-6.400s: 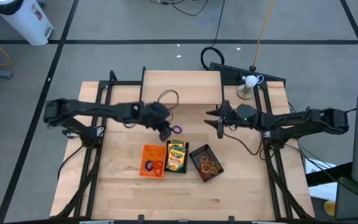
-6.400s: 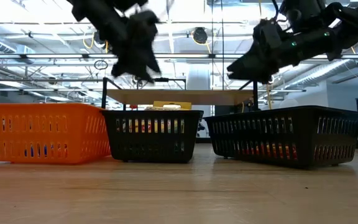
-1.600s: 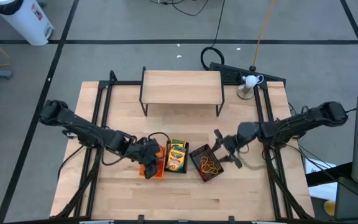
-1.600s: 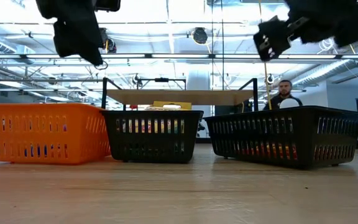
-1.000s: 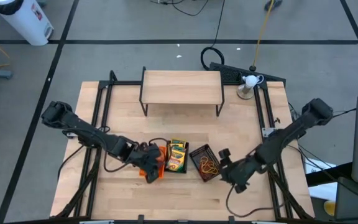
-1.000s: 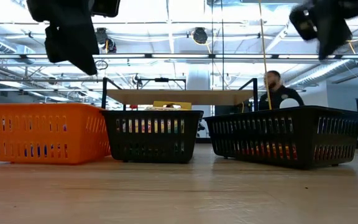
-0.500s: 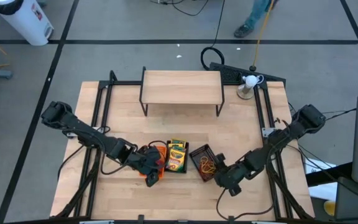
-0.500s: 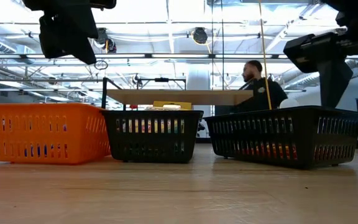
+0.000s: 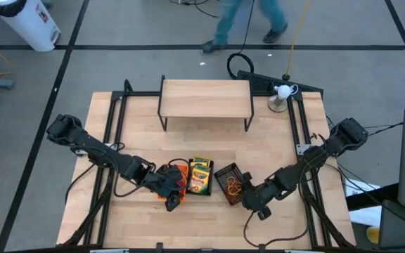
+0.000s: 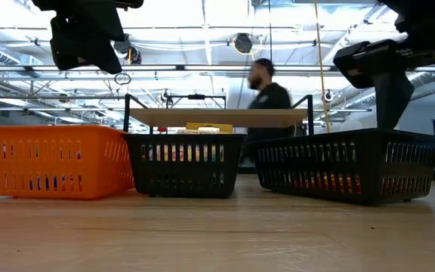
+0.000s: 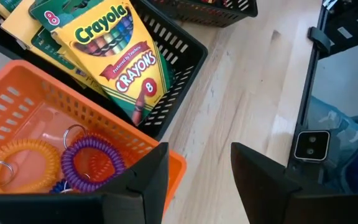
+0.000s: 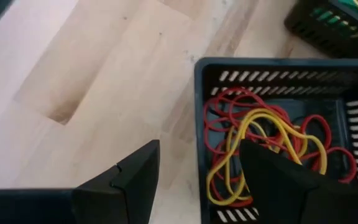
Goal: Pick & Place Office Desk Supplies
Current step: Put the right black bin on the shelf
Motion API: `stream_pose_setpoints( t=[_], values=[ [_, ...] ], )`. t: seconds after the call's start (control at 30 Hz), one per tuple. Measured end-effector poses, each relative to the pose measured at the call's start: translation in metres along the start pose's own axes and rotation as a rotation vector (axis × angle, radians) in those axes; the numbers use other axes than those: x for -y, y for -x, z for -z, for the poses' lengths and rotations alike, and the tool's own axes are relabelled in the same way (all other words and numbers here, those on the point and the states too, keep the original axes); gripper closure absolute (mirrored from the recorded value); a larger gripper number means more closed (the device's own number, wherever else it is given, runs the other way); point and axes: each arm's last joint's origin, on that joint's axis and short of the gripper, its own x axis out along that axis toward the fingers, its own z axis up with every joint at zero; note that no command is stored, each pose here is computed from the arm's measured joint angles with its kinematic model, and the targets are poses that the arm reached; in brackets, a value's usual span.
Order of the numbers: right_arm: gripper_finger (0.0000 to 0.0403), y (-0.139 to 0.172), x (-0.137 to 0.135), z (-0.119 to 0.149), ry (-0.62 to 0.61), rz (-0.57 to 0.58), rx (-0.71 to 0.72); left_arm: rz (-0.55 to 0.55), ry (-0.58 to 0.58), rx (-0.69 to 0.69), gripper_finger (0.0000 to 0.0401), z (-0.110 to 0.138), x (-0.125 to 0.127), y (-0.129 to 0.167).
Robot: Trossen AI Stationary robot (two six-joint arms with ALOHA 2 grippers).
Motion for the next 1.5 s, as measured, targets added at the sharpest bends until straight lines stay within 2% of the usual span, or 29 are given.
stream_pose_setpoints(
  t=[0.6, 0.73, 0.83, 0.97, 1.1, 1.37, 1.5],
  values=[
    [0.0193, -0.001, 0.008, 0.000, -0.043, -0.061, -0.012, 0.000, -0.001, 0.001, 0.0231, 0.000, 0.000, 0.000],
    [0.0193, -0.001, 0.009, 0.002, -0.084, -0.128, -0.034, 0.000, -0.001, 0.001, 0.0231, 0.000, 0.000, 0.000],
    [0.0193, -0.001, 0.009, 0.003, -0.094, -0.118, -0.044, 0.000, -0.001, 0.001, 0.0231, 0.000, 0.000, 0.000],
    [0.0193, -0.001, 0.010, 0.000, -0.063, -0.013, -0.010, 0.000, 0.000, 0.001, 0.0231, 0.000, 0.000, 0.000],
    [0.0193, -0.002, 0.011, -0.002, -0.078, -0.115, 0.006, 0.000, 0.000, 0.001, 0.0231, 0.000, 0.000, 0.000],
    [0.0193, -0.029, 0.011, 0.005, -0.120, -0.165, -0.085, 0.001, 0.000, 0.001, 0.0231, 0.000, 0.000, 0.000],
    [0.0193, -0.046, 0.010, 0.010, -0.138, -0.153, -0.130, 0.001, 0.005, 0.000, 0.0231, 0.000, 0.000, 0.000]
  ],
)
